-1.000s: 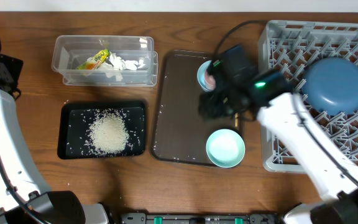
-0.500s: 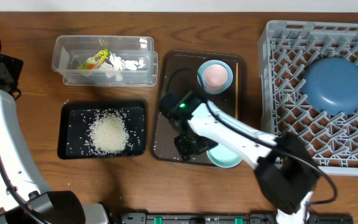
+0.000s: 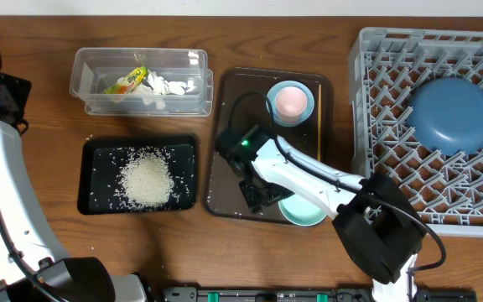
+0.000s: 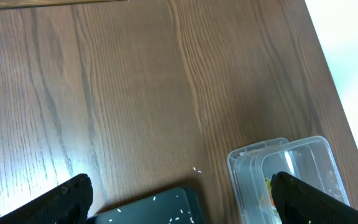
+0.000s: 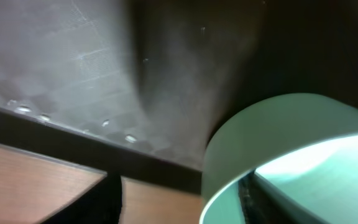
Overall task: Sort waste into correct bins and load items into the dishwasher rack
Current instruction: 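Grasp the light teal bowl rim with the right gripper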
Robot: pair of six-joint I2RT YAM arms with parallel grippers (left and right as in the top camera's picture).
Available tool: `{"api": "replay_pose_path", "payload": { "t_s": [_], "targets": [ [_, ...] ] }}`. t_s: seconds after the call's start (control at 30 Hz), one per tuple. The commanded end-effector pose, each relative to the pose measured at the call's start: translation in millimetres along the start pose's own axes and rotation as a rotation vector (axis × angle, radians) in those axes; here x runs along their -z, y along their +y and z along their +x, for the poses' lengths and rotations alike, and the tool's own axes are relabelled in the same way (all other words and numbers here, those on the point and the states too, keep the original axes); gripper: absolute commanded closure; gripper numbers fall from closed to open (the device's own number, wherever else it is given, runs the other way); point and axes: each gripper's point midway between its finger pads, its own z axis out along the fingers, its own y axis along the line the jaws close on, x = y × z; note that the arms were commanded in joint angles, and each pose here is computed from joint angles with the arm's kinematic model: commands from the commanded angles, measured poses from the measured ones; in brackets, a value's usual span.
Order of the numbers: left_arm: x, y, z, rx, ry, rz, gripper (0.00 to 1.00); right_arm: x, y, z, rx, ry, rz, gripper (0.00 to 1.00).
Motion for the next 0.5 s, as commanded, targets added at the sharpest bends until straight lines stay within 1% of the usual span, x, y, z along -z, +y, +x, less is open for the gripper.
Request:
{"api": "replay_pose_path", "payload": {
  "t_s": [0.0, 0.03, 0.07, 0.13, 0.27, 0.3, 0.47],
  "targets": [
    [-1, 2, 0, 0.001, -0.002, -0.008, 0.07, -10, -9, 3, -0.036, 0.006, 0.045, 0.56],
    [-1, 2, 0, 0.002, -0.003, -0.008, 0.07, -11, -10, 3, -0.046, 0.006, 0.050, 0.59],
    [-1, 2, 0, 0.002, -0.003, -0.008, 0.07, -11, -10, 3, -0.051, 0.006, 0.050, 0.65],
    [-1, 2, 0, 0.001, -0.002, -0.008, 0.07, -10, -10, 3, -0.057, 0.006, 0.050, 0.71],
    [-1, 2, 0, 0.001, -0.002, -0.008, 0.07, -8, -10, 2, -0.062, 0.002, 0.049, 0.97],
    [-1, 2, 0, 0.001, -0.003, -0.007, 0.07, -4, -9, 1, -0.062, -0.001, 0.047, 0.99],
    [-1, 2, 0, 0.002, -0.003, -0.008, 0.07, 32, -13, -13, -0.064, -0.039, 0.049, 0.99]
  ]
}}
